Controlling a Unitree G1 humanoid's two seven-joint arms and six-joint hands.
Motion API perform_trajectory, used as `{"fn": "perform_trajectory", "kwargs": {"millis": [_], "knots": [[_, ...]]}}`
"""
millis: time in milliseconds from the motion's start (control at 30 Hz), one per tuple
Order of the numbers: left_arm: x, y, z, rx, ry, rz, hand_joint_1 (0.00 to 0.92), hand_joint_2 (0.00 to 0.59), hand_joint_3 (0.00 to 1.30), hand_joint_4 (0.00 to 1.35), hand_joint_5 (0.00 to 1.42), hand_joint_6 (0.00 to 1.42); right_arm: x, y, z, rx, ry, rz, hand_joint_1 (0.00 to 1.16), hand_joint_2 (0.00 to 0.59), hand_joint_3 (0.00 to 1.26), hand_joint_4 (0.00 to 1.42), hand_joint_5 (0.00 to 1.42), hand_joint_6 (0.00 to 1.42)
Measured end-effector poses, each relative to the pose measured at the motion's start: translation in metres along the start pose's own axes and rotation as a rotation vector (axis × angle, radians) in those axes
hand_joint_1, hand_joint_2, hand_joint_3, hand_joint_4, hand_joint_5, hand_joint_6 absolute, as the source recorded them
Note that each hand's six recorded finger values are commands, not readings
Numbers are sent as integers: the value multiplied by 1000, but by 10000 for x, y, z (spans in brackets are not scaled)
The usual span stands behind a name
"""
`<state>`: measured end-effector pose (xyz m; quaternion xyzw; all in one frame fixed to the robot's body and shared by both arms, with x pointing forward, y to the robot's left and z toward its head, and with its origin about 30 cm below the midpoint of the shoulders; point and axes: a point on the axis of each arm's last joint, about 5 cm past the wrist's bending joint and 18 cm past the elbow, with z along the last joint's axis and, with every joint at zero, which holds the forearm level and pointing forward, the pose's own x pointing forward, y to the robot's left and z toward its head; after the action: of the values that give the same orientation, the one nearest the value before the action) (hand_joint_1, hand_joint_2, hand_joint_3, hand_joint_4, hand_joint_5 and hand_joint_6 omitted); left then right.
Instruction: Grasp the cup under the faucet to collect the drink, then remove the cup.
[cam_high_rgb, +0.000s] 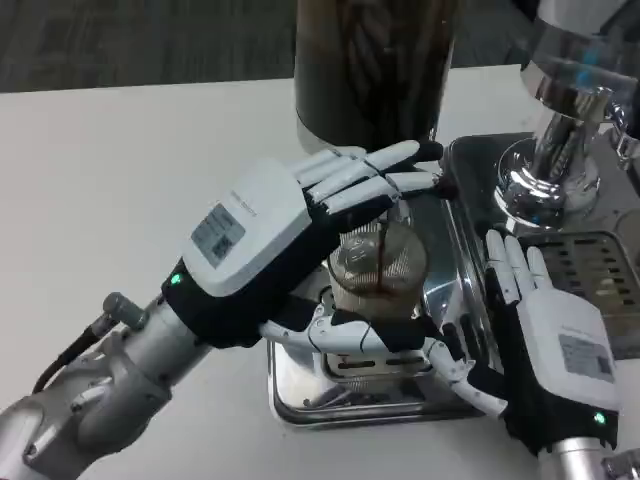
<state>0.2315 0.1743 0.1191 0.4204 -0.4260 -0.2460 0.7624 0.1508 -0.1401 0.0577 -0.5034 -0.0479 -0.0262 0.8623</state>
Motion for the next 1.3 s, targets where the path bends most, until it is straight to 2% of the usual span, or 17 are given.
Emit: {"fn": "perform_trajectory", "kwargs": {"millis": [133,300,433,500,667,733,900,1300], "knots": [[1,2,-4,12,-1,-1,0,150,334,148,334,291,-1,0,5,19,-8,1,316,293,0,0,1,200],[5,-11,-6,17,-2,-1,0,155,349,148,334,291,2,-9,4,131,-21,8,347,272,0,0,0,214],[2,-7,-13,28,-4,-7,0,156,355,148,334,291,22,-24,-49,234,-30,44,367,265,0,0,0,215],[4,-5,-15,34,-6,-9,0,157,358,148,334,291,35,-32,-74,276,-36,65,415,252,0,0,0,215],[4,-14,-12,42,-10,-12,0,163,374,157,334,281,84,-29,-88,361,-82,129,547,207,0,0,0,234],[6,-16,-11,45,-11,-12,0,163,376,157,334,279,91,-24,-96,388,-81,146,553,205,0,0,0,233],[14,-25,-9,49,-14,-18,0,163,377,157,334,277,117,-28,-122,430,-69,146,573,197,0,0,0,203],[18,-14,-16,59,-19,-27,0,165,385,162,344,276,205,-28,-105,464,-60,170,563,183,0,0,0,120]]}}
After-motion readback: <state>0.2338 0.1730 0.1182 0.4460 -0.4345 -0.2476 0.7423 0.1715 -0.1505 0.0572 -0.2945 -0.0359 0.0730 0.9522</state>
